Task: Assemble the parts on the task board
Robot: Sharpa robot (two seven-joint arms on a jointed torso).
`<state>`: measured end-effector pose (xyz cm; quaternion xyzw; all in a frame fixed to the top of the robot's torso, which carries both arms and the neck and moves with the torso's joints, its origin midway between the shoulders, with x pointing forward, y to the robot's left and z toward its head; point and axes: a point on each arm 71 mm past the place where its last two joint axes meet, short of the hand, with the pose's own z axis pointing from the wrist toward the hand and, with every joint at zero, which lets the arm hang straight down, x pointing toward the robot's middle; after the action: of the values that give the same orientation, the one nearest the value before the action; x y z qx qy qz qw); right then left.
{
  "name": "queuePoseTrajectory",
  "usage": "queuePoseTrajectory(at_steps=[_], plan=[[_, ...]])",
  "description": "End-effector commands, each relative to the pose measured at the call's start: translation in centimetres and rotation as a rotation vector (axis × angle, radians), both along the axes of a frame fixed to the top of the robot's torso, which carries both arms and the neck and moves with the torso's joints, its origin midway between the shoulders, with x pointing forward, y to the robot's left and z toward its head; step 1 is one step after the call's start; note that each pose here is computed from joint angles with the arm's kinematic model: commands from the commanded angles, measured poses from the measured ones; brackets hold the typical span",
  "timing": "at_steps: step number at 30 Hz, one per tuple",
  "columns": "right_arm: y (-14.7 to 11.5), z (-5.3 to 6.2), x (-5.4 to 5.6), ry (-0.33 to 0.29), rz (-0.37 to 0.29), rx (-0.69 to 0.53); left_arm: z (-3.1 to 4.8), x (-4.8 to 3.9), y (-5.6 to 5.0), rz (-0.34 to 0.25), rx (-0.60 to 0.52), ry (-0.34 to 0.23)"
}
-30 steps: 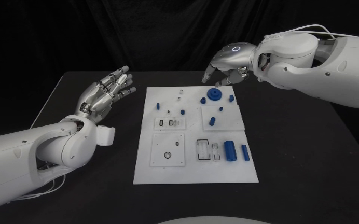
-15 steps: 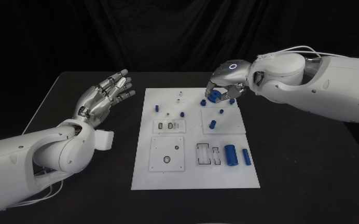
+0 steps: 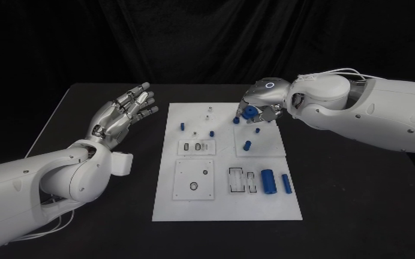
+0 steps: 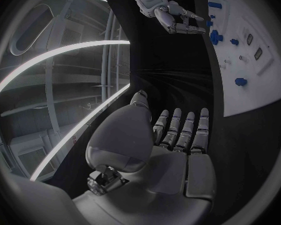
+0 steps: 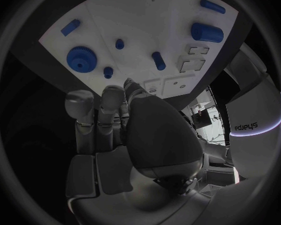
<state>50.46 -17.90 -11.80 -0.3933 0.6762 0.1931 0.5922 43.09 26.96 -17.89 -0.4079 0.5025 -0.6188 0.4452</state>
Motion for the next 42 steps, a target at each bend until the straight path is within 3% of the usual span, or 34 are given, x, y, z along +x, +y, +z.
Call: queuePoseTrajectory(at_steps=[1,14,29,42], plan=[[-0.1,0.4,0.2,-0.065,-0.012,0.061,1.09,-0.08,-0.1,-0.009,-0.047,-0.134],[0.1,-0.9,0.4,-0.069,-0.038,0.079,0.92,0.31,-0.1,-0.015,-0.056,-0.126],[0.7,-2.6,1.6,-0.062,-0.082,0.069,0.8,0.51,0.0,-0.019,-0.066,-0.118],[1.4,-3.1,2.4,-0.08,-0.074,0.083,0.64,0.8,0.0,-0.029,-0.089,-0.101]])
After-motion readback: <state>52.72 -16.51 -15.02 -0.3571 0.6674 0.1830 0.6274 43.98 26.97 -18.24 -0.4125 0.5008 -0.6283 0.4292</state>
